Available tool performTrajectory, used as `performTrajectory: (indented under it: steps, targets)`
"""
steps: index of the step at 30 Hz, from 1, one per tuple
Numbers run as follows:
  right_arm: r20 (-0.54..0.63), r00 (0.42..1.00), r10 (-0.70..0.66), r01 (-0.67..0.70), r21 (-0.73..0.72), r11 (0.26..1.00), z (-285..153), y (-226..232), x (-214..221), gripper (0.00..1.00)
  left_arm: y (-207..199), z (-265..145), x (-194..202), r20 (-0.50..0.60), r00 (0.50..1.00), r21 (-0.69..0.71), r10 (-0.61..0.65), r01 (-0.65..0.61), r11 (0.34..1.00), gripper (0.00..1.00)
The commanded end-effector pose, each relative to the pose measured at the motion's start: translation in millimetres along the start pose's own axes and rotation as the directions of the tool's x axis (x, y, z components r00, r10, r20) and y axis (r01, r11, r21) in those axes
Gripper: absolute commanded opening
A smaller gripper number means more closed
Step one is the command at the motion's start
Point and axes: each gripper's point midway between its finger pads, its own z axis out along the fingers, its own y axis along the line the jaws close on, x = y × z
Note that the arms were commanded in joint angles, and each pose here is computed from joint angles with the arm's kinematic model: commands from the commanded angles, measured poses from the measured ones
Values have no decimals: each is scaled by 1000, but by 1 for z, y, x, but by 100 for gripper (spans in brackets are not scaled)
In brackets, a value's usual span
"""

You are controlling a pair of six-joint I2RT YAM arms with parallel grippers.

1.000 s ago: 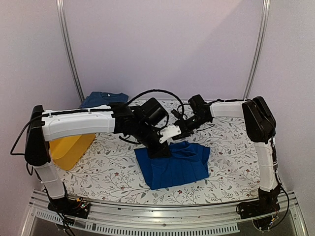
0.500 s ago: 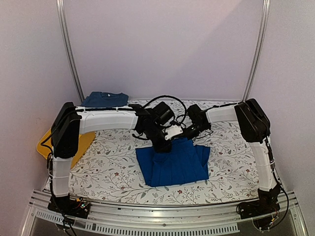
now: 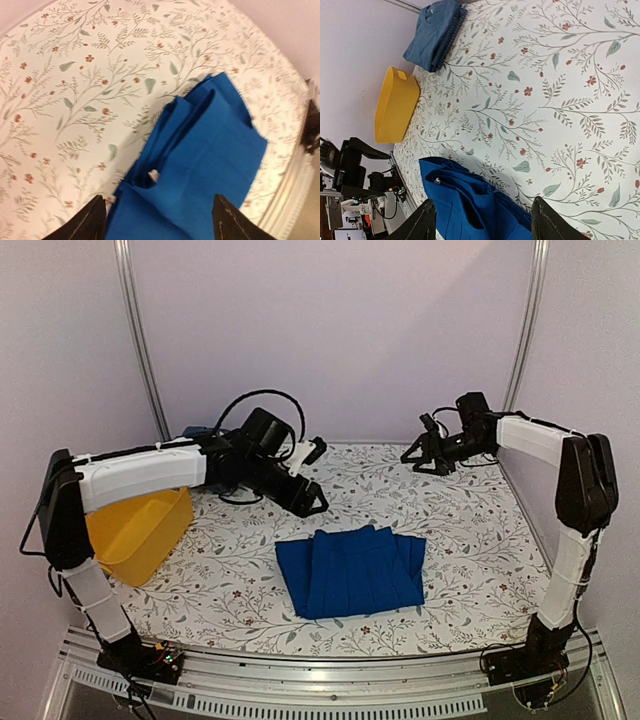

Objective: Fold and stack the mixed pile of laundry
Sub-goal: Fold the rectangle-folded skirt at the center of the board, then move the square-folded skirt to the center of the board.

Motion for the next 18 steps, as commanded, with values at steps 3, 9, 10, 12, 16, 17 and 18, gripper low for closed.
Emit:
performTrajectory:
  steps: [3,9,10,12,16,17,18]
  targets:
    - [-108,993,-53,29,-211,977,2,87,86,62,-84,-12,32,-38,949,499,-314,291,816,63]
    - [-235,971,33,-114,-340,934,35,114,175,59,-83,27,60,-131,916,530,-378,387,754,57]
    - [-238,970,46,-127,-338,933,40,108,182,59,-78,35,65,-148,909,527,-390,406,746,55]
    - [-248,963,109,-182,-292,939,52,85,190,58,-63,52,73,-166,897,491,-410,436,754,54]
    - [-256,953,160,-217,-213,953,76,45,186,56,-25,85,88,-212,858,410,-468,513,754,52]
    - [-261,948,184,-236,-185,954,84,30,186,55,-16,93,91,-219,850,394,-479,526,754,51]
    - [-251,948,196,-242,-165,956,87,20,181,55,-4,100,91,-217,845,363,-489,535,763,50]
